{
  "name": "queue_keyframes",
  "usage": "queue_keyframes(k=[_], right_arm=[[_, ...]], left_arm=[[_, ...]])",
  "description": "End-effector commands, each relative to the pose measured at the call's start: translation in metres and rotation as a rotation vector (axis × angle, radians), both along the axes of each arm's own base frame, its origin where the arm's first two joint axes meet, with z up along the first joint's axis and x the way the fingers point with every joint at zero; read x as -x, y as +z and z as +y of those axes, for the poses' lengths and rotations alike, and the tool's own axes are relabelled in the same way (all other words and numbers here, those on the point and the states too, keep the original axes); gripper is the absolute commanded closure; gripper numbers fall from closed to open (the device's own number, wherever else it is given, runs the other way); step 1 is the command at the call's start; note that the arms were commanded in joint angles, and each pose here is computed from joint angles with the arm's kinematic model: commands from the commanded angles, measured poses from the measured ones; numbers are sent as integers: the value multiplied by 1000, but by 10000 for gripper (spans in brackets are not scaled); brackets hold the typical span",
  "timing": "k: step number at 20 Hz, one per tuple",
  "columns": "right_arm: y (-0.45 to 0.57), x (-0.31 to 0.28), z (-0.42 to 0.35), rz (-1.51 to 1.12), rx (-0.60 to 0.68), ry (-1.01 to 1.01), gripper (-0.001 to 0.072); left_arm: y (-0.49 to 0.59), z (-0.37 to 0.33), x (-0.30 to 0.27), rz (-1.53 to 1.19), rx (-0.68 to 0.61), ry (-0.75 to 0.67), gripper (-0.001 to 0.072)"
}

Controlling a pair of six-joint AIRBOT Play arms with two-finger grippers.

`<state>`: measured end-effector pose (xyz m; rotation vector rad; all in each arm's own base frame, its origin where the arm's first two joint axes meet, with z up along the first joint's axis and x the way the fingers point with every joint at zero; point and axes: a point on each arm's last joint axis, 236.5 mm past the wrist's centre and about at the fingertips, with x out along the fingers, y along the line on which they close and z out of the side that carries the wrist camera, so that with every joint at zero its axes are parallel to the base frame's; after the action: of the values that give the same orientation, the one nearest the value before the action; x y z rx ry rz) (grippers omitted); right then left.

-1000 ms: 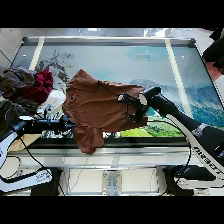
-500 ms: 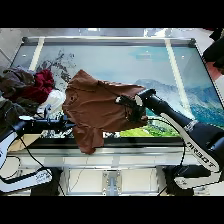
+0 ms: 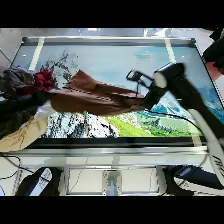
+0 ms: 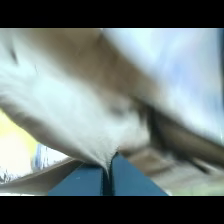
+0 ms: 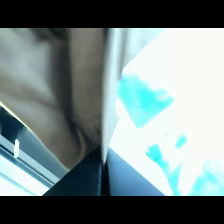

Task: Fold the shirts.

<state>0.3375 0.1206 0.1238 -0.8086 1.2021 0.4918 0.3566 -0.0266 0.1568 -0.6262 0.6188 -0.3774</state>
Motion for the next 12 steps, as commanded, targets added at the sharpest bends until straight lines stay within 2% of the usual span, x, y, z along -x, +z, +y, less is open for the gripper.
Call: queue_keyframes(k=[1, 2, 4, 6, 7, 9, 10, 12], right_arm=[[128, 50, -32, -259, -178, -141, 704], [169, 65, -40, -373, -262, -164, 704], [241, 97, -57, -583, -418, -192, 705], [292, 127, -73, -727, -537, -215, 705], [308, 138, -80, -776, -570, -219, 705], [321, 149, -92, -829, -585, -237, 705], [322, 148, -98, -839, -572, -255, 705], [321, 136, -110, -863, -528, -315, 705]], left_arm=[[150, 34, 42, -361, -167, 208, 698], [180, 37, 56, -423, -199, 260, 699], [235, 16, 80, -548, -282, 250, 699], [274, 0, 100, -620, -440, 226, 699], [288, 5, 109, -622, -524, 265, 699], [311, 25, 127, -603, -645, 376, 699], [317, 26, 130, -609, -676, 378, 700], [312, 12, 120, -606, -680, 280, 700]])
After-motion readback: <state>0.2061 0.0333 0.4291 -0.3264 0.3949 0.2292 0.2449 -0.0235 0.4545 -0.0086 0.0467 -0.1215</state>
